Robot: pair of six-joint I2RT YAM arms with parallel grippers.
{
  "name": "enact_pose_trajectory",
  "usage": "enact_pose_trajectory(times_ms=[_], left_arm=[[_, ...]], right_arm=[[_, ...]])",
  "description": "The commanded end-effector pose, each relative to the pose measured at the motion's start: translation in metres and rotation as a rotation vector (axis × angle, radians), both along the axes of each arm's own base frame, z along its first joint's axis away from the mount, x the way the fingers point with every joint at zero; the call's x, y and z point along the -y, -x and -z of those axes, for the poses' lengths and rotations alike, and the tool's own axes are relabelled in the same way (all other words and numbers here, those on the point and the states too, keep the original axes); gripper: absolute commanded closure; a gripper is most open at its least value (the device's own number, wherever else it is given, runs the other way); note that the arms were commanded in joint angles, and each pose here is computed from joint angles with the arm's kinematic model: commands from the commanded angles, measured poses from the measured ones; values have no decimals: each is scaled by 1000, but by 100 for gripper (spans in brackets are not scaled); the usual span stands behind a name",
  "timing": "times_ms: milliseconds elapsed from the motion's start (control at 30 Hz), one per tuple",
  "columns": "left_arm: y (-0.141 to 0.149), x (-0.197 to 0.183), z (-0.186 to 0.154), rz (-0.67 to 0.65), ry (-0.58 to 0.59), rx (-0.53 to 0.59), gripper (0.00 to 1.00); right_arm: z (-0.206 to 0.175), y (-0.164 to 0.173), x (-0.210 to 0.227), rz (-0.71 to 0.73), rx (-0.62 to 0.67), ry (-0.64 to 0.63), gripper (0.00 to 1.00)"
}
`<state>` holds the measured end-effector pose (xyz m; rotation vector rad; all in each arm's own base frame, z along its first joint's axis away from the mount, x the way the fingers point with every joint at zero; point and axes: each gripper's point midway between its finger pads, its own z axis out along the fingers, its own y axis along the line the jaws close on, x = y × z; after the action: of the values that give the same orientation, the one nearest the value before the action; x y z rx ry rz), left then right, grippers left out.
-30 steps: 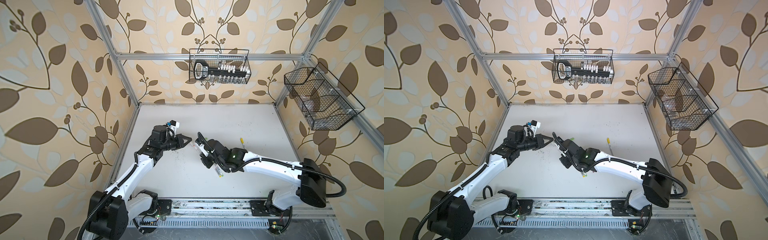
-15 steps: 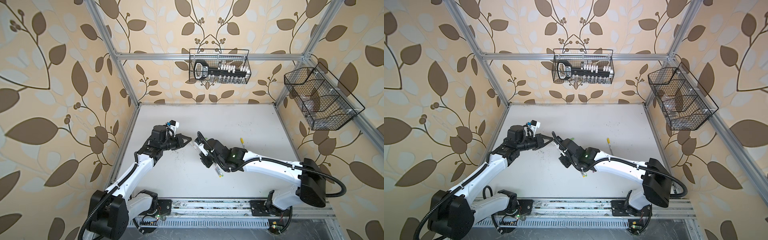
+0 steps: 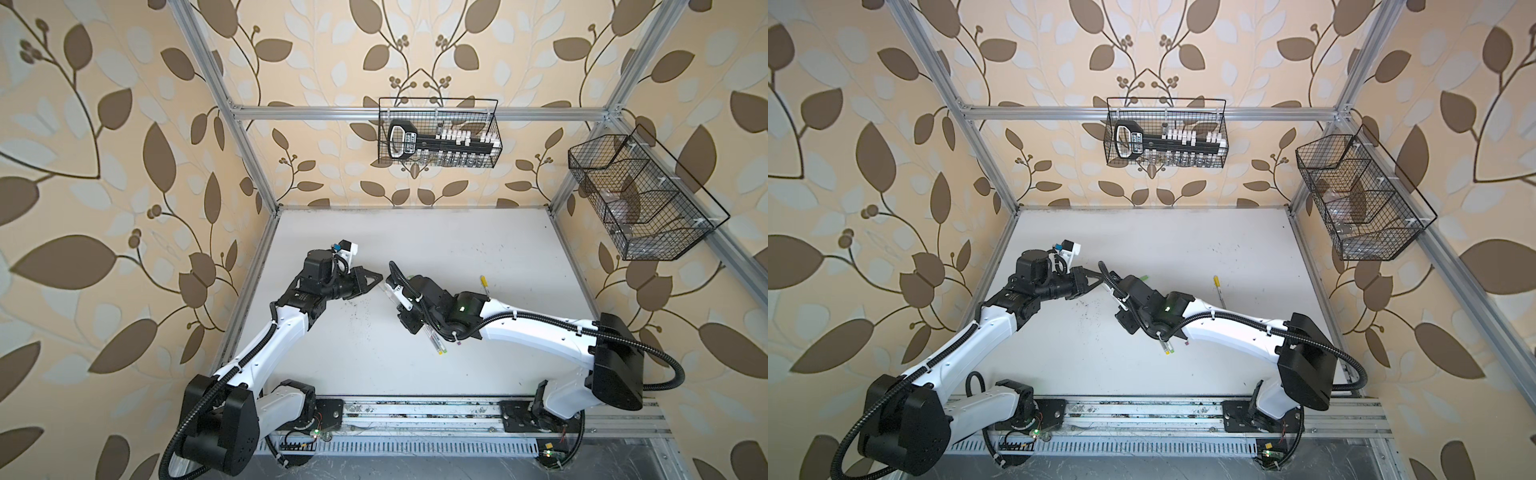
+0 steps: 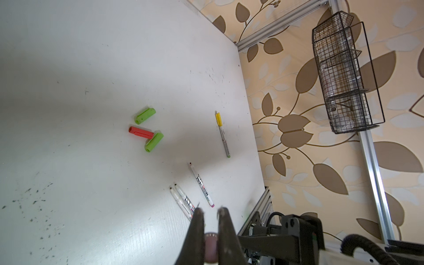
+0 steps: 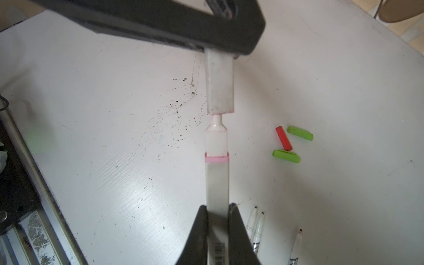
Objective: Insert pens into pen caps
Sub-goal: Put on the pen cap to the pen.
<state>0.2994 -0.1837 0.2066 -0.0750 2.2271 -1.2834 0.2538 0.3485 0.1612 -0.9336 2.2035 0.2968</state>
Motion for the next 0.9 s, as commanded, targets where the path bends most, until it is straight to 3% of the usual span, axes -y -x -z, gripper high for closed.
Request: enact_pose_trajectory(times_ms=[0, 600, 867], left_arm=[[5, 5, -5, 43, 13, 4, 100], [11, 15, 3, 84, -14, -6, 100], [15, 21, -7, 123, 33, 10, 100]], right_arm=[[-17, -11, -8, 11, 56, -12, 87], [-39, -19, -20, -18, 83, -58, 87], [-46, -22, -28, -36, 88, -80, 87]])
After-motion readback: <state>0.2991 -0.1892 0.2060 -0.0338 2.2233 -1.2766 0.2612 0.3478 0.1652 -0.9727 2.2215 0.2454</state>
